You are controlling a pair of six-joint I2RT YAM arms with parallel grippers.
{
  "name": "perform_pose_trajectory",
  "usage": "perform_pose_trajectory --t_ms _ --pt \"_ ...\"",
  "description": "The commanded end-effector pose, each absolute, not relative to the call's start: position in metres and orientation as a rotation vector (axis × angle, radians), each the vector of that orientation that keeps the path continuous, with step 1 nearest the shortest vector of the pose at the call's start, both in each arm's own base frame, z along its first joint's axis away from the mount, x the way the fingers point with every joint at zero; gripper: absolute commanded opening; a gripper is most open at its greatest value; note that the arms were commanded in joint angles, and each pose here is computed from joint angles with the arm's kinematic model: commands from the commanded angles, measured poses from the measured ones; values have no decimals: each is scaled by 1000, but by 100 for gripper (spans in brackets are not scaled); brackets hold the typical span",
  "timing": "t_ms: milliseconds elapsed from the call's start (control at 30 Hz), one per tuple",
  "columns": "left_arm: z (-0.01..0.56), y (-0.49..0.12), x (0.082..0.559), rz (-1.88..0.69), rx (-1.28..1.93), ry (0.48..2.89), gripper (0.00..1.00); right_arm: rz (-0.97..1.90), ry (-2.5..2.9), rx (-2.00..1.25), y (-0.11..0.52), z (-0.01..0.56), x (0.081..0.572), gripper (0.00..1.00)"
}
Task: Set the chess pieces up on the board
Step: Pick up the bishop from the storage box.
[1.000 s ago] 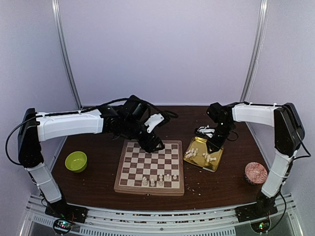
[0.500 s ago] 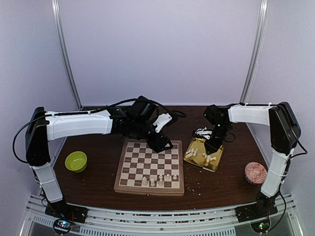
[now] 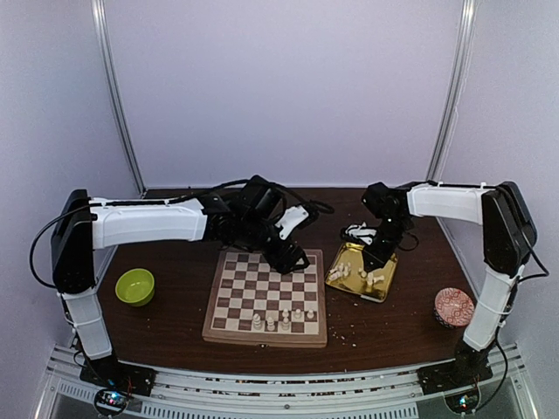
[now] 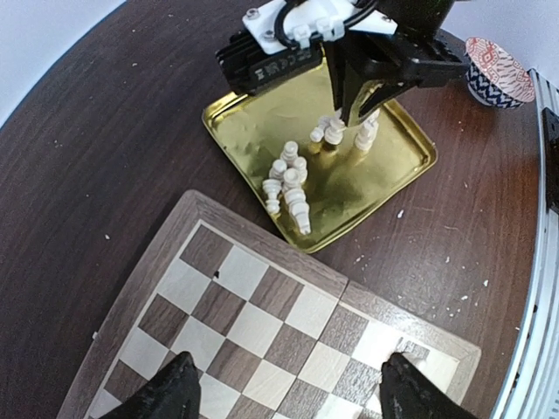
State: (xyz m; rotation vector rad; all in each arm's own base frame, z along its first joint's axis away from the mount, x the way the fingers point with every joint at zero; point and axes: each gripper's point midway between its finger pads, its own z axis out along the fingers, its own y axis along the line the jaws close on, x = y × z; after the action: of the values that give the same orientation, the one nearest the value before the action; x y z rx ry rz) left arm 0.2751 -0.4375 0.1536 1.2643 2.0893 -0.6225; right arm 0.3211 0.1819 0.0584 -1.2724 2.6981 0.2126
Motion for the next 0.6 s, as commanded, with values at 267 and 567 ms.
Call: perform_pose_trajectory --t_ms 267,567 --pt "168 -482 282 -794 1244 1956 72 322 2543 -1300 197 100 316 3" --pt "168 -489 282 -838 1243 1936 72 386 2500 -1311 203 114 309 3"
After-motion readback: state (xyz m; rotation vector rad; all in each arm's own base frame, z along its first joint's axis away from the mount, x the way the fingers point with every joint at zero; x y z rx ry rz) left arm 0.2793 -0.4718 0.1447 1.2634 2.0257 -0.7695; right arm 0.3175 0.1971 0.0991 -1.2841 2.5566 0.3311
